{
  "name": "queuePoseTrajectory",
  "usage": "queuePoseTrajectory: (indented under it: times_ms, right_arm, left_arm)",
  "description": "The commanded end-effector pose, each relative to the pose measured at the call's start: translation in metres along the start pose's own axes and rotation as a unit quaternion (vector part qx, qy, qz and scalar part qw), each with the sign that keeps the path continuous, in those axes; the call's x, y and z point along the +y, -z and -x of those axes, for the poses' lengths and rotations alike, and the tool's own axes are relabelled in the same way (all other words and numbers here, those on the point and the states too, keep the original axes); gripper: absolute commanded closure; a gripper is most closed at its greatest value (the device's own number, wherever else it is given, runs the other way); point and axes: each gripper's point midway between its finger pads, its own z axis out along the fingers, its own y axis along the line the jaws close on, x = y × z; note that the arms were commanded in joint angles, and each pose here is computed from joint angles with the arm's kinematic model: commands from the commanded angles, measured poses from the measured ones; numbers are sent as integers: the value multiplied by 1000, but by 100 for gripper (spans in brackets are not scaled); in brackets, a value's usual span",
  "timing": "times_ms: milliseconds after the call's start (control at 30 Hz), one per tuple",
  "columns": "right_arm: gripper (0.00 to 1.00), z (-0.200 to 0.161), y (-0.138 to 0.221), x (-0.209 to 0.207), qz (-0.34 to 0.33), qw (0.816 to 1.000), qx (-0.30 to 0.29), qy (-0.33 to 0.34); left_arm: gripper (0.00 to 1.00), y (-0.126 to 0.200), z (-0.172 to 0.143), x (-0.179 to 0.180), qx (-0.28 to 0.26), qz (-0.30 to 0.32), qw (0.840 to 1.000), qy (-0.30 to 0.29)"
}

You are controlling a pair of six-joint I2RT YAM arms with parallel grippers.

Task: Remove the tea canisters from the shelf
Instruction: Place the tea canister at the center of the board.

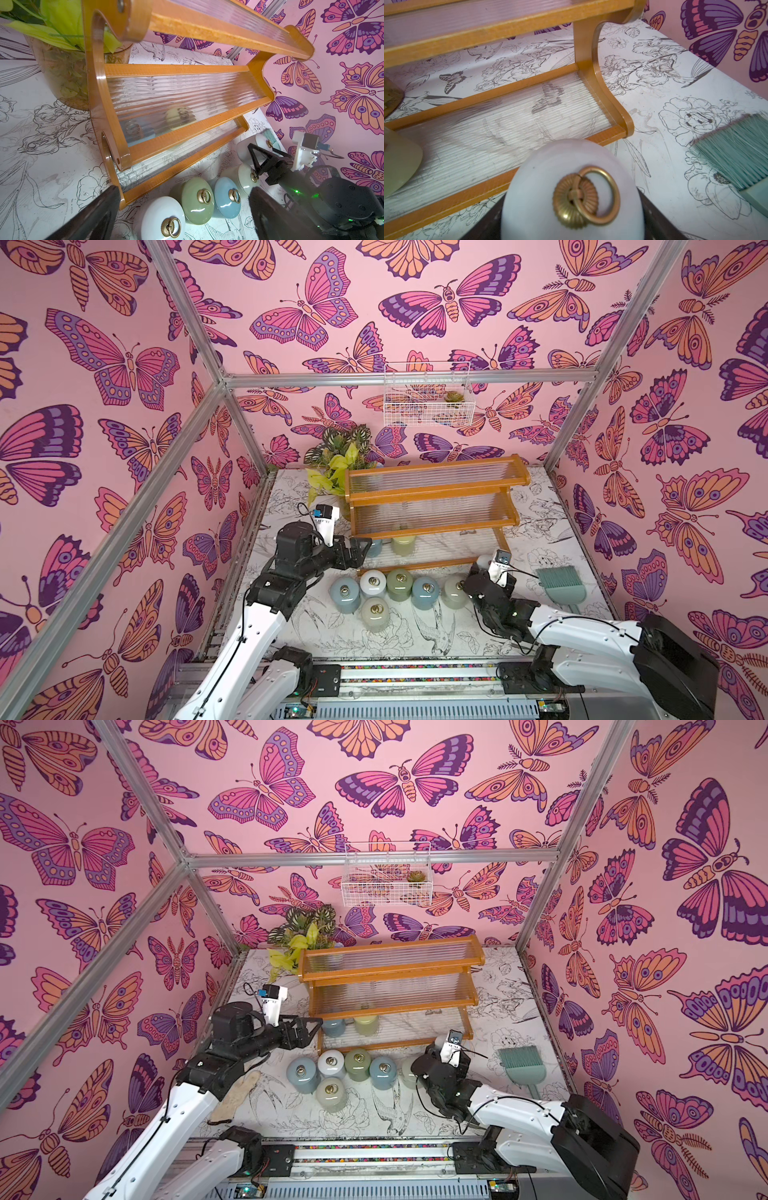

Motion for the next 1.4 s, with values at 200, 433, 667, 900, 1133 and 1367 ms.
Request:
queuePoseTrajectory:
  times_ms: [200, 433, 667, 900, 1133, 1367]
  right_arm:
    - [43, -7, 4, -44, -82, 996, -17, 33]
    - [33, -14, 2, -43, -83, 996, -9, 37]
    - [15, -7, 5, -46, -93, 995, -13, 35]
    - [1, 10, 11, -43, -86, 995, -25, 34]
    - [1, 45, 18, -8, -46, 996, -47, 66]
    - [1, 66, 22, 86, 116, 983, -43, 133]
  left_arm:
    - [0, 1, 14, -13, -11, -22, 1000, -17]
    - [0, 3, 13, -12, -15, -20, 1000, -17]
    - [0, 4, 12, -12, -16, -20, 1000, -16]
    - [0, 5, 12, -12, -17, -20, 1000, -16]
    - [0, 3, 12, -11, -16, -16, 1000, -13]
    - [0, 1, 11, -7, -12, -9, 1000, -6]
